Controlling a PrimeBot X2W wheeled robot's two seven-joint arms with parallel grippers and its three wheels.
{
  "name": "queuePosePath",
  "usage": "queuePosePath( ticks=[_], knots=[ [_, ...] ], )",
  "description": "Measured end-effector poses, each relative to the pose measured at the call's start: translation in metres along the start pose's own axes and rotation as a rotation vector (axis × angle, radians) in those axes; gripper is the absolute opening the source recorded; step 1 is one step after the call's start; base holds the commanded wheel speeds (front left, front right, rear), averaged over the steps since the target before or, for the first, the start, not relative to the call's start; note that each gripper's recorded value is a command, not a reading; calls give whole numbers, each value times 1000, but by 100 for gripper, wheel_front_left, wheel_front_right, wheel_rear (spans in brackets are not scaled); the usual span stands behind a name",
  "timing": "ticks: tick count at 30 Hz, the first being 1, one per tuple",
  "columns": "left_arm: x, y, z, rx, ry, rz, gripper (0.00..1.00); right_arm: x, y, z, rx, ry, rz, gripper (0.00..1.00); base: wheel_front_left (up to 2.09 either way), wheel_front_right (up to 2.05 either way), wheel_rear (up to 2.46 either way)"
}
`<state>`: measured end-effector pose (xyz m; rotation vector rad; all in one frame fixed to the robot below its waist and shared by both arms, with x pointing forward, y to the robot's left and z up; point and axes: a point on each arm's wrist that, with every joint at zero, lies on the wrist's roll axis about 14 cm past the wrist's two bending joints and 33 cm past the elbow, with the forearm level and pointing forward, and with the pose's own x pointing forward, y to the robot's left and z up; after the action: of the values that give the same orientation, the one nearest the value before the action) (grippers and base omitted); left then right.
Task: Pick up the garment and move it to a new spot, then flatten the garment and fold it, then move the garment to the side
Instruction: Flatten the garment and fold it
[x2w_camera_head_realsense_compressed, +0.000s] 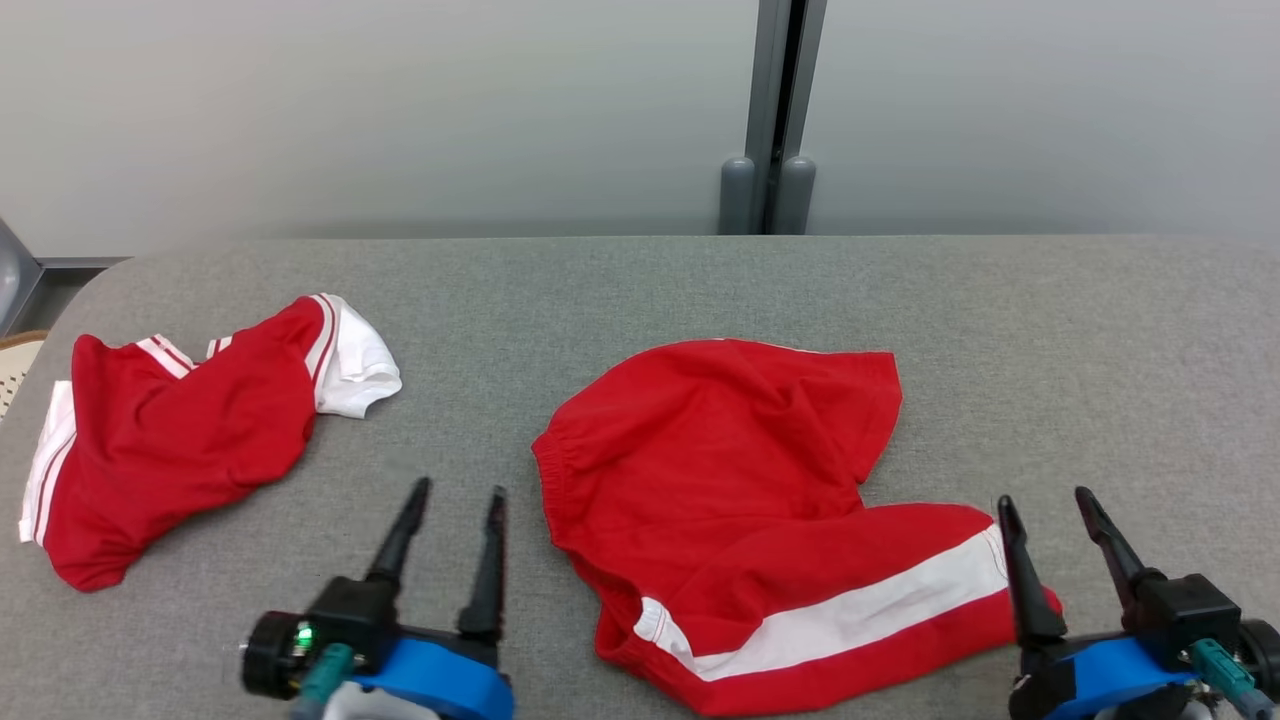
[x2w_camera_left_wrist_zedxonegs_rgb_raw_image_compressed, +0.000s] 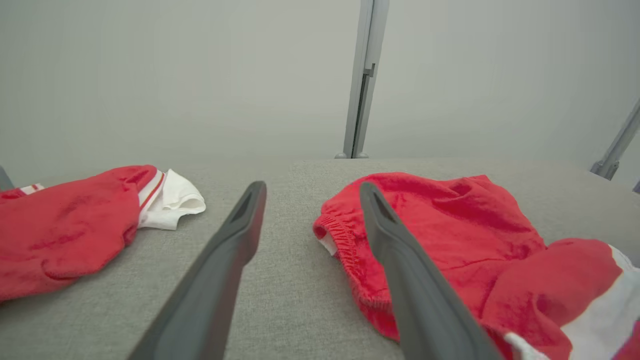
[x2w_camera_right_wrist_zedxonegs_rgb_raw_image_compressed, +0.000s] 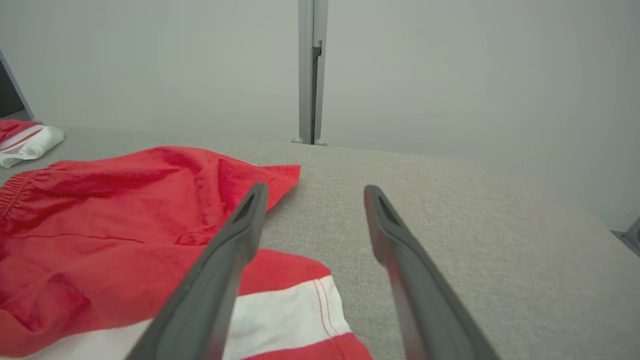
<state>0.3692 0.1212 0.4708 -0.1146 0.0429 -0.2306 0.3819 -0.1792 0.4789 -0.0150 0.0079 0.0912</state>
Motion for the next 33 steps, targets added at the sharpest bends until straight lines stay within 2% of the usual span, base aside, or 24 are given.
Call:
queuePosePath(
  ticks=[5,13,23,33],
  knots=[
    [0,-47,-14,-18,55,-168,100,-4,-20,-21,-44,78,-19,100,0,0,0],
    [-17,-95,-40,-53,202,-355,100,-2,-28,-44,-76,163,-6,100,0,0,0],
    [-41,-106,-79,-46,389,-450,100,4,-21,-72,-77,269,35,100,0,0,0],
    [-40,-112,-94,-60,443,-474,100,10,-11,-97,-65,366,78,100,0,0,0]
  ],
)
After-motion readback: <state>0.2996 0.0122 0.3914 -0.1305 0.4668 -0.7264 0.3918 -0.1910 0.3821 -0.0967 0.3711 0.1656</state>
